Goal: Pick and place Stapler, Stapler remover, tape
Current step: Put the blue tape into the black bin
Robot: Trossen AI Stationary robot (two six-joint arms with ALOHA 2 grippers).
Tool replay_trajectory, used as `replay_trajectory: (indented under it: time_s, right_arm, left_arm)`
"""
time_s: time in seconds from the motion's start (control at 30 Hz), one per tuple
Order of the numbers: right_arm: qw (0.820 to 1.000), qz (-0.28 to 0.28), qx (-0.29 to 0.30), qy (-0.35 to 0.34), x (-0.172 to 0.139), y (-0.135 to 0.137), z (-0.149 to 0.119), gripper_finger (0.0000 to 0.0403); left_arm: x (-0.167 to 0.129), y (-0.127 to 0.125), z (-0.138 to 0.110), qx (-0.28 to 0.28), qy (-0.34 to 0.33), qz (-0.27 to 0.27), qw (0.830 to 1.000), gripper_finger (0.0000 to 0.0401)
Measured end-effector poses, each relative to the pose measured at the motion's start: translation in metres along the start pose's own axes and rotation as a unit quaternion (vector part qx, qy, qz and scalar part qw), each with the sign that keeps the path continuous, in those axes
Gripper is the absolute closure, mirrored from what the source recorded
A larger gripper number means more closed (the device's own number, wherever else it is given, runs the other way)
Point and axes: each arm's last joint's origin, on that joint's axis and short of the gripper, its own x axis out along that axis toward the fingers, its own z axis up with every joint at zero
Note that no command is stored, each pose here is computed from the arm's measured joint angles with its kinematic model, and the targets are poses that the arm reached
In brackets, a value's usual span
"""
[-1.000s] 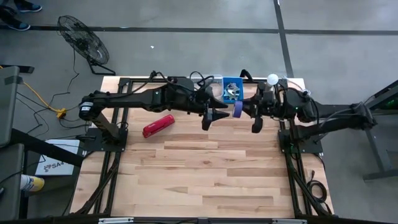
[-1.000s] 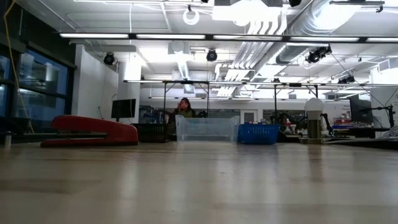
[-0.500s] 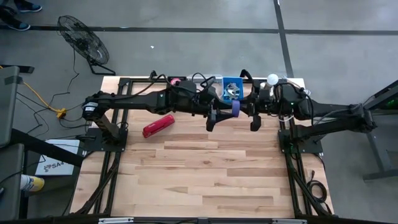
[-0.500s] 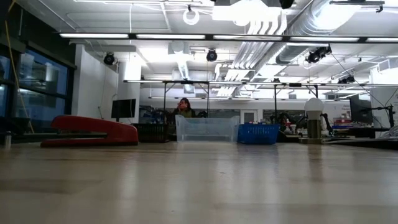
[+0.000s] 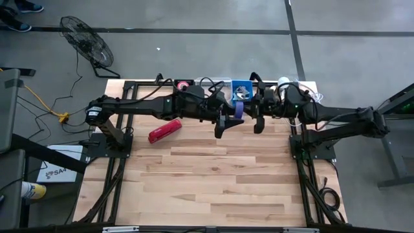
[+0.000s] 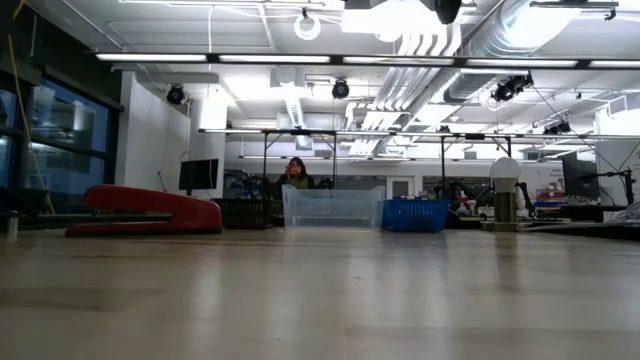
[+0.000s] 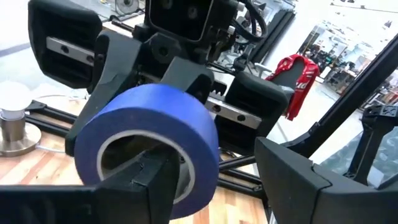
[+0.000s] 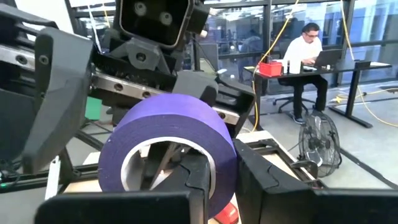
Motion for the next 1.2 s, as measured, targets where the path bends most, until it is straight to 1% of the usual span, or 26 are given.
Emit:
replay_trajectory:
  time_s: [0.07, 0.17, 0.33, 0.43, 0.73, 0.8, 0.93, 1.03, 1.13, 1.2]
  right_arm:
    - [1.000, -0.008, 0.001, -0.001, 0.0000, -0.0008, 0.0001, 0.0369]
    - [1.000, -0.013, 0.007, -0.002, -0.0001, -0.0028, 0.0004, 0.0369]
    - [1.000, -0.013, 0.007, -0.002, -0.0001, -0.0029, 0.0005, 0.0369]
    - [1.000, -0.012, 0.009, -0.001, -0.0001, -0.0028, 0.0002, 0.0369]
    - [1.000, -0.016, 0.003, -0.001, -0.0001, -0.0030, 0.0001, 0.0365]
    - [1.000, -0.018, 0.003, -0.001, -0.0001, -0.0032, 0.0001, 0.0338]
    - [1.000, -0.023, 0.007, 0.000, -0.0003, -0.0037, 0.0000, 0.0269]
    - [0.999, -0.024, 0.023, 0.001, -0.0016, -0.0038, 0.0003, 0.0228]
    - [0.999, -0.025, 0.025, 0.004, -0.0052, -0.0037, 0.0013, 0.0203]
    - [0.999, -0.025, 0.025, 0.010, -0.0091, -0.0035, 0.0019, 0.0193]
  left_arm:
    - [0.0001, -0.0015, -0.0007, 0.001, 0.000, 0.001, 1.000, 0.0210]
    - [0.0002, -0.0015, -0.0007, 0.003, -0.001, 0.002, 1.000, 0.0239]
    - [0.0001, -0.0004, -0.0013, 0.004, 0.004, 0.005, 1.000, 0.0312]
    - [0.0001, -0.0007, -0.0017, 0.015, 0.007, -0.001, 1.000, 0.0360]
    - [0.0001, -0.0009, -0.0020, 0.024, 0.009, -0.003, 1.000, 0.0363]
    - [0.0001, -0.0006, -0.0020, 0.023, 0.009, -0.001, 1.000, 0.0363]
    - [0.0001, -0.0010, -0.0023, 0.023, 0.009, 0.000, 1.000, 0.0363]
    - [0.0001, -0.0013, -0.0024, 0.023, 0.010, 0.000, 1.000, 0.0363]
    - [0.0000, -0.0008, -0.0029, 0.023, 0.009, 0.010, 1.000, 0.0363]
    - [0.0000, 0.0005, -0.0038, 0.022, 0.012, 0.024, 0.999, 0.0363]
